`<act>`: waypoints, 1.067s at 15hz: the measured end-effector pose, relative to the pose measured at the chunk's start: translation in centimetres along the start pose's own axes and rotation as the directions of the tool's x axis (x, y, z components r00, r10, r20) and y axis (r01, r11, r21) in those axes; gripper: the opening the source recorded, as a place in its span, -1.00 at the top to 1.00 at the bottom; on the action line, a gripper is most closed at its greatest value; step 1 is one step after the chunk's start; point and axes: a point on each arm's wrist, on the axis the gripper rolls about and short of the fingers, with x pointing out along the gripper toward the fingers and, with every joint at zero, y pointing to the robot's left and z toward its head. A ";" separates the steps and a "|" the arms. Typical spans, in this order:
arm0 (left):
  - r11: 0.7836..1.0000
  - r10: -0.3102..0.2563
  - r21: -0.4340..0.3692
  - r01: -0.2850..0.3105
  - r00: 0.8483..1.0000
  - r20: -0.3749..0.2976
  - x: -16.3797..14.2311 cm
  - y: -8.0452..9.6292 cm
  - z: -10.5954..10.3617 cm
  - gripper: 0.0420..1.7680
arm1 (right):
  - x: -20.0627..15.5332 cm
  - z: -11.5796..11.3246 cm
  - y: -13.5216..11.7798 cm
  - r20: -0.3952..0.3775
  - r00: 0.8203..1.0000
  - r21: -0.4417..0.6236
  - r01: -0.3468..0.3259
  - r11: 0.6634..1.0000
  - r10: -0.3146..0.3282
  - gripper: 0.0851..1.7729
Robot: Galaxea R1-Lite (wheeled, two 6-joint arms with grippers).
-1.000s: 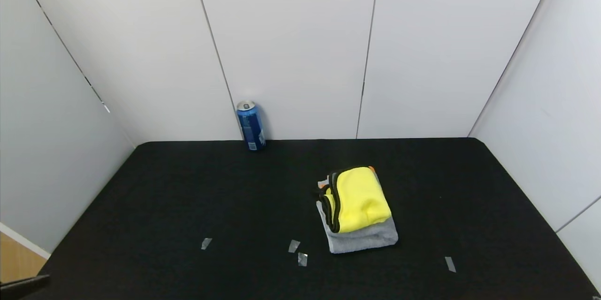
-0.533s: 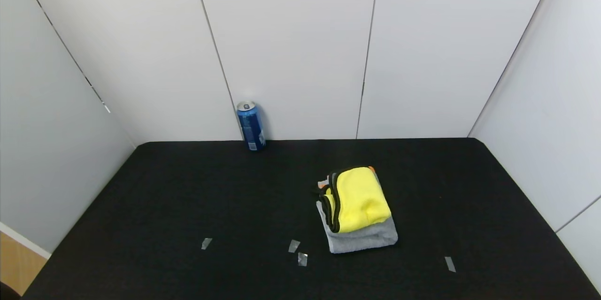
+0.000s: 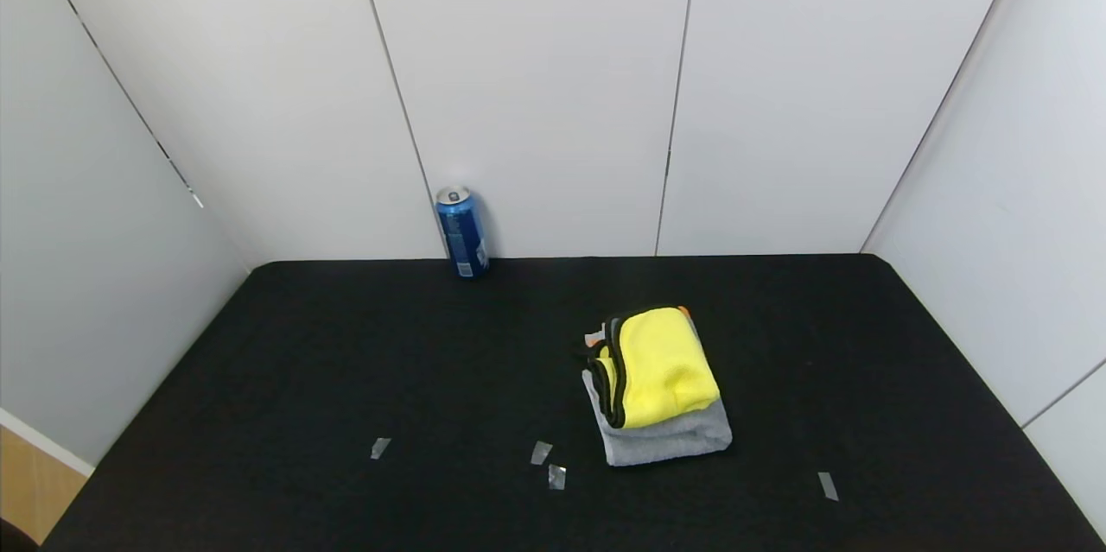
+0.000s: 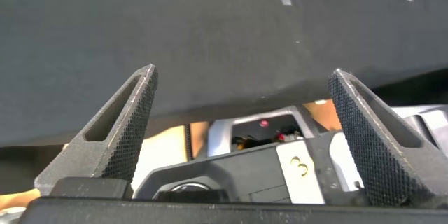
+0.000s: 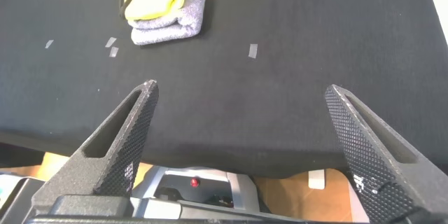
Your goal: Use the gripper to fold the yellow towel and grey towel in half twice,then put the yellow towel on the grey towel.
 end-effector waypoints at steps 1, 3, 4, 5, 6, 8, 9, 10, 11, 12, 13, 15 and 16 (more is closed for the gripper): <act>1.000 0.012 0.017 -0.012 1.000 0.009 -0.3 -0.1 -0.3 -0.94 | -0.1 -0.2 0.0 0.003 1.000 0.000 0.000 1.000 0.000 -0.93; 1.000 0.012 0.027 -0.013 1.000 0.021 -0.8 -0.5 -1.0 -0.94 | -0.2 -0.4 0.0 0.011 1.000 -0.002 -0.001 1.000 0.001 -0.93; 0.999 0.005 0.034 -0.006 1.000 0.030 -1.0 -0.8 -1.4 -0.94 | -0.2 -0.7 -0.1 0.013 1.000 -0.003 0.000 1.000 0.000 -0.93; 0.999 0.003 0.040 -0.004 0.999 0.041 -1.2 -1.0 -1.8 -0.94 | -0.2 -0.9 -0.1 0.015 1.000 -0.004 0.000 1.000 0.000 -0.93; 0.999 0.005 0.045 -0.007 0.999 0.054 -1.3 -1.2 -2.3 -0.94 | -0.2 -1.1 -0.2 0.020 1.000 -0.007 0.001 1.000 0.000 -0.93; 0.999 0.014 0.049 -0.018 0.996 0.085 -1.4 -1.3 -2.9 -0.94 | -0.3 -1.4 -0.2 0.044 0.999 -0.011 0.003 1.000 -0.003 -0.93; 0.998 0.017 0.051 -0.023 0.995 0.098 -1.4 -1.3 -3.3 -0.94 | -0.4 -1.5 -0.3 0.062 0.998 -0.015 0.009 1.000 -0.009 -0.93; 0.998 0.020 0.054 -0.026 0.993 0.113 -1.5 -1.3 -3.8 -0.94 | -0.5 -1.7 -0.3 0.082 0.996 -0.019 0.019 1.000 -0.017 -0.93; 0.998 0.021 0.058 -0.029 0.991 0.130 -1.4 -1.3 -4.2 -0.94 | -0.5 -1.7 -0.4 0.117 0.993 -0.027 0.029 0.999 -0.025 -0.93; 0.998 0.021 0.063 -0.031 0.988 0.154 -1.3 -1.2 -4.5 -0.94 | -0.5 -1.6 -0.4 0.163 0.986 -0.032 0.047 0.998 -0.042 -0.93; 0.997 0.026 0.069 -0.039 0.982 0.188 -1.1 -1.1 -4.8 -0.94 | -0.4 -1.4 -0.5 0.214 0.975 -0.035 0.072 0.997 -0.063 -0.93; 0.994 0.053 0.079 -0.077 0.962 0.267 -0.3 -0.8 -5.3 -0.94 | 0.1 -1.3 -0.7 0.294 0.952 -0.061 0.112 0.992 -0.090 -0.93; 0.992 0.066 0.087 -0.097 0.951 0.303 0.3 -0.6 -5.7 -0.94 | 0.4 -1.5 -0.8 0.305 0.947 -0.081 0.131 0.988 -0.100 -0.93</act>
